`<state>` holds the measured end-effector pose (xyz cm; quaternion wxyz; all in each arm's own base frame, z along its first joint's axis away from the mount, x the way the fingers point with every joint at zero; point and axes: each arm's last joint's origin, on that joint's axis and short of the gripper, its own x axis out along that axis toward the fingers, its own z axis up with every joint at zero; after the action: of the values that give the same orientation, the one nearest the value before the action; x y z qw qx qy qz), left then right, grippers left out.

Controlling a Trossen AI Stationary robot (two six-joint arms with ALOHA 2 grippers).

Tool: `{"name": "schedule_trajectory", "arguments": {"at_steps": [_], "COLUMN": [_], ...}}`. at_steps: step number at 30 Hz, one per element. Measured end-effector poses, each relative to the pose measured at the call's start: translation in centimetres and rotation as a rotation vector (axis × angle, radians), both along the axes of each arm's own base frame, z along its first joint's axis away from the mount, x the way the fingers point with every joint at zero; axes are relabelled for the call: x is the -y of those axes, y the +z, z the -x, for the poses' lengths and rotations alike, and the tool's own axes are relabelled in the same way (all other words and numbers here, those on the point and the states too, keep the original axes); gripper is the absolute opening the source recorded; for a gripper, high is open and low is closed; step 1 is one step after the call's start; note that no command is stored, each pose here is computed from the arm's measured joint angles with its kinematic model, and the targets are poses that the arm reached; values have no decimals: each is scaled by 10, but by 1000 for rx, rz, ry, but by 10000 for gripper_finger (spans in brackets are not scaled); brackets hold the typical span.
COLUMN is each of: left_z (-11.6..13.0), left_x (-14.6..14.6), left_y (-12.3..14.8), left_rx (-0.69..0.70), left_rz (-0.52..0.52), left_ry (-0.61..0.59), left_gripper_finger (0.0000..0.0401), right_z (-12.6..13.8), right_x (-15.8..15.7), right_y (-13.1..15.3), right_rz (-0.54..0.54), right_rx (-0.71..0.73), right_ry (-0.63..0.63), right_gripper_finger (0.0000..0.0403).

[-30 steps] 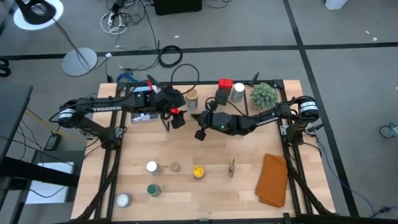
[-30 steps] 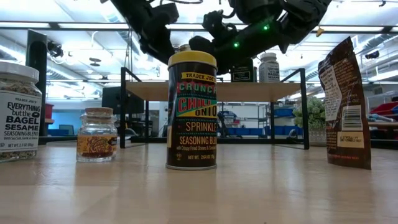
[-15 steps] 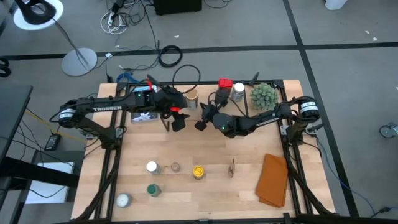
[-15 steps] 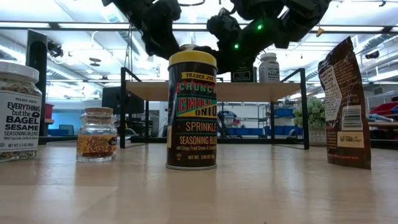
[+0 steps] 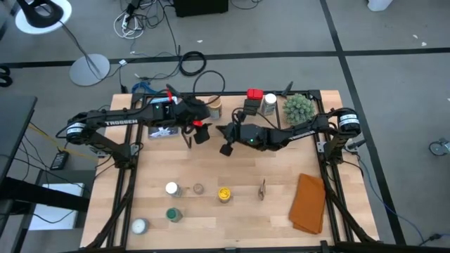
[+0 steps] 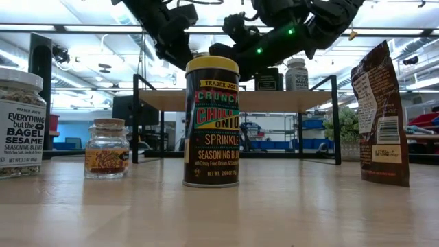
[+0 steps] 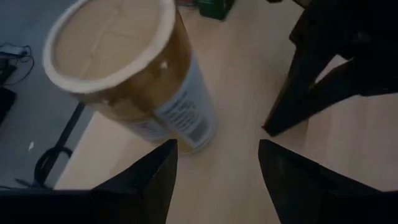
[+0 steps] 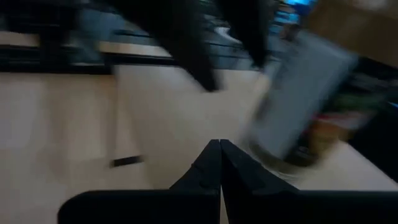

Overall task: Shelf spices
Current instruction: Put the golden seasoning bottle on the shelf aligned with the other red seasoning can

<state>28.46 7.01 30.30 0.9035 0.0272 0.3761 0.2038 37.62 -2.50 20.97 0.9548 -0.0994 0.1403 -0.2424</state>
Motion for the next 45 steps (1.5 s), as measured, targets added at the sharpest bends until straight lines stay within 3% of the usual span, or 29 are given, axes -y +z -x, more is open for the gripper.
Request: {"name": "schedule_trajectory", "arguments": {"at_steps": [10, 17, 21, 27, 33, 38, 45], "left_z": [4, 28, 37, 35, 34, 38, 46], "left_x": [2, 9, 11, 4, 0, 0, 1], "left_y": [1, 37, 55, 59, 61, 79, 86], "left_rx": [-16, 155, 264, 339, 357, 374, 311], "left_rz": [8, -1, -32, -14, 2, 3, 47], "left_ry": [-8, -73, -75, -26, 1, 15, 45], "left_gripper_finger": [229, 229, 229, 229, 229, 229, 229], "right_z": [1, 18, 42, 87, 107, 94, 36], "right_x": [-19, -48, -64, -66, -36, 0, 44], "right_y": [5, 43, 71, 110, 137, 176, 198], "right_rz": [57, 104, 133, 23, -54, -202, -270], "right_rx": [8, 67, 63, 121, 150, 54, -133], "right_ry": [-38, 23, -37, -130, -115, -93, -28], "right_gripper_finger": [1, 1, 1, 0, 0, 0, 0]}}
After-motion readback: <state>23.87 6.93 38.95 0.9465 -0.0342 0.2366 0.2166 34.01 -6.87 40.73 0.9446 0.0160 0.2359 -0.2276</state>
